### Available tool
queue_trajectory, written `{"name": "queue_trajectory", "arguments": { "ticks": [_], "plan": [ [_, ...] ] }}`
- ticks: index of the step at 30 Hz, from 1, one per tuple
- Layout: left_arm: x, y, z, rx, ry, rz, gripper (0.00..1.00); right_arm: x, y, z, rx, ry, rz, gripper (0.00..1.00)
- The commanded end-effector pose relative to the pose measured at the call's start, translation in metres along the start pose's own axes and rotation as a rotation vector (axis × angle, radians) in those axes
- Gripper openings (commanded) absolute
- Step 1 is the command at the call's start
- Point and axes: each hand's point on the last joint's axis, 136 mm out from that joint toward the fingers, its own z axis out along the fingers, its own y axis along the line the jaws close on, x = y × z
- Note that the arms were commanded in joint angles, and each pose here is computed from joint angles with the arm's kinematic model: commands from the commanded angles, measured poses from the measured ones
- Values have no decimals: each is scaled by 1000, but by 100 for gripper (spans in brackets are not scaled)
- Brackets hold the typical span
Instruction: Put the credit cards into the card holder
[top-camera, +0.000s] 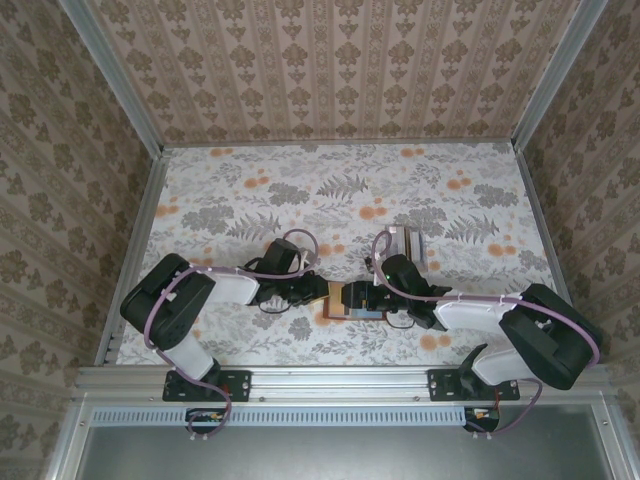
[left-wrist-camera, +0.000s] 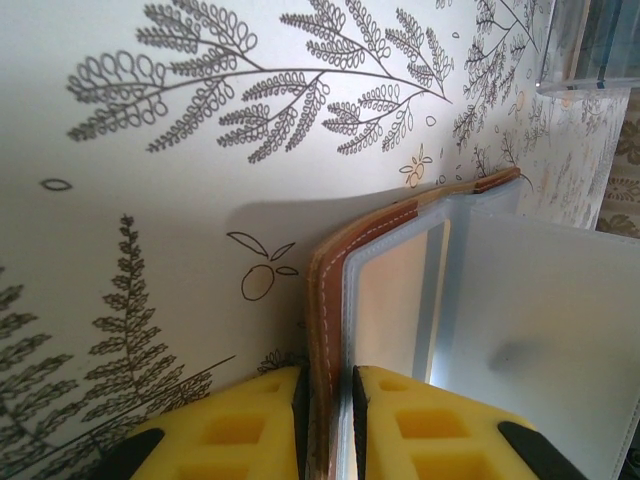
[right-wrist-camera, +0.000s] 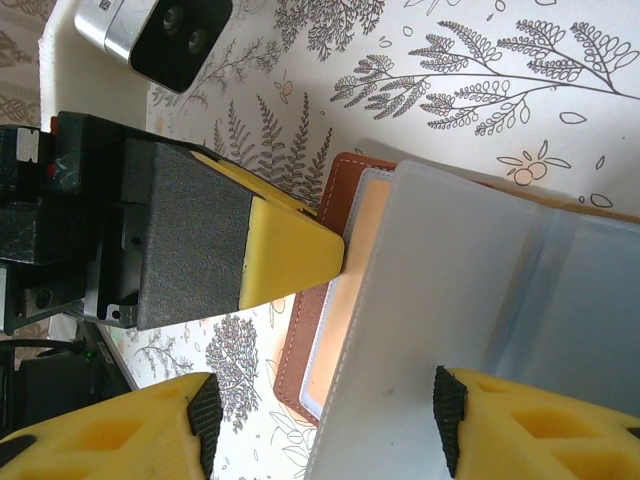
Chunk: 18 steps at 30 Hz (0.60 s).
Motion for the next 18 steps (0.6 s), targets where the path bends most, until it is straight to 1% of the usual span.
{"name": "queue_trajectory", "arguments": {
  "ticks": [1, 4, 8, 11, 16, 18],
  "plan": [
    [-3, -6, -3, 23, -16, 5, 20, -11, 7, -5, -16, -42, 3, 64],
    [-3, -7, -3, 26, -11, 9, 18, -12, 7, -8, -12, -56, 13, 64],
    [0, -8, -2, 26, -5, 13, 16, -13, 2, -13, 5, -73, 35, 59],
    [0, -3, -1, 12, -4, 7, 13, -11, -7, -17, 33, -98, 56, 53],
    [0, -3, -1, 12, -6, 7, 11, -10, -13, -29, 45, -139, 63, 41],
    [0, -2, 0, 9, 1, 13, 11, -10, -14, -32, 47, -155, 54, 40]
  ]
}}
